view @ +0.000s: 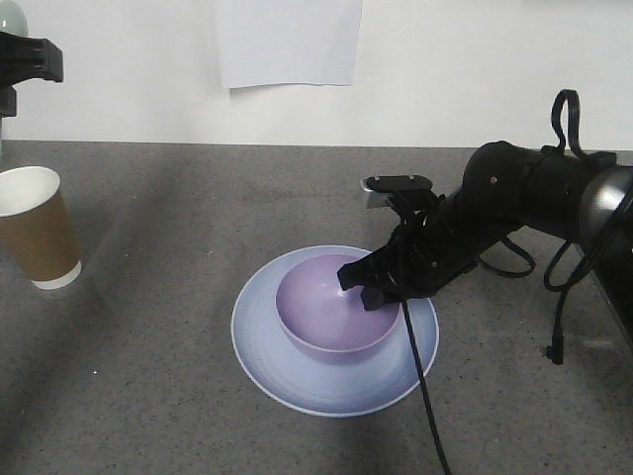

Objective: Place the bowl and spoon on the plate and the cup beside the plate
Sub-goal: 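Open the right gripper and lift it away from the bowl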

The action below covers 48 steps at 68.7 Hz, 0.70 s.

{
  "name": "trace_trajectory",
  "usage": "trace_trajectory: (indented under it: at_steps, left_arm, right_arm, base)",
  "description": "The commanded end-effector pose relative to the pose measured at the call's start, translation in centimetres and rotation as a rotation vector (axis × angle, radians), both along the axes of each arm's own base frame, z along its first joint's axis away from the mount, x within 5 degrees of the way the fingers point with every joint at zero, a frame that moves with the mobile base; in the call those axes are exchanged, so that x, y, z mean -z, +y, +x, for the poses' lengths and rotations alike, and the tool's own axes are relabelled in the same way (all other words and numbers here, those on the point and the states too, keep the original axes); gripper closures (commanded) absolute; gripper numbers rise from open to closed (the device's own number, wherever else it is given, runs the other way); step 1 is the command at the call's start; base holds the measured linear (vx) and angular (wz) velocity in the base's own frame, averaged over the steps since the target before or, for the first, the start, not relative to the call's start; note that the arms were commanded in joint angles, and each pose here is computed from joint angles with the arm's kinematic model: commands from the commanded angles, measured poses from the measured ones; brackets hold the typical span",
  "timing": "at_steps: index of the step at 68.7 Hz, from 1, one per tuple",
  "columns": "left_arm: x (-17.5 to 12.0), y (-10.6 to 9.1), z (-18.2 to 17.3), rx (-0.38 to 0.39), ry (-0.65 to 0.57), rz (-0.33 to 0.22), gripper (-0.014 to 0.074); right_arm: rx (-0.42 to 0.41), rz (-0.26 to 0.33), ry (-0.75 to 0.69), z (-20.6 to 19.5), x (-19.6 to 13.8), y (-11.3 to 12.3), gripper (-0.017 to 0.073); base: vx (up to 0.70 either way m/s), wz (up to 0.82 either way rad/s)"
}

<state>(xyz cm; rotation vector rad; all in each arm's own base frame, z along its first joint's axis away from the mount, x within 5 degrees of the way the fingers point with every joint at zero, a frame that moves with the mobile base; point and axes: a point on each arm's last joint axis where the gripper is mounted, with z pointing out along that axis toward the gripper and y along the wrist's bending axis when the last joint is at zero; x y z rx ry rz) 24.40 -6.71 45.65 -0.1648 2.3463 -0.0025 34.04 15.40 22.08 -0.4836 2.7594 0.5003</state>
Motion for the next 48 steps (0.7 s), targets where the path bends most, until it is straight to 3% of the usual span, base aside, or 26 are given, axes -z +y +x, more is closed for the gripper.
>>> trace_trajectory:
  at_steps: [1,12,19,30,48]
  left_arm:
    - [-1.6,0.3,-0.7,0.008,-0.097,-0.013,0.06]
    - [-1.6,0.3,-0.7,0.008,-0.097,-0.013,0.06]
    - [-1.6,0.3,-0.7,0.008,-0.097,-0.013,0.06]
    - [-1.6,0.3,-0.7,0.008,-0.097,-0.013,0.06]
    - [-1.6,0.3,-0.7,0.009,-0.096,-0.012,0.06]
  right_arm:
    - [0.01,0.039,-0.103,0.0,-3.1,-0.1,0.023]
    - [0.015,0.044,-0.127,-0.2,-3.9,-0.3,0.0053]
    - [0.016,0.048,-0.142,-0.4,-4.4,-0.3,-0.0015]
    - [0.019,0.034,-0.17,-0.8,-5.4,-0.7,-0.0023]
    - [0.075,-0.041,-0.244,-2.4,-8.9,-3.1,-0.0023]
  base:
    - [0.0,0.0]
    - [0.0,0.0]
    - [0.0,0.0]
    - [0.0,0.0]
    - [0.0,0.0]
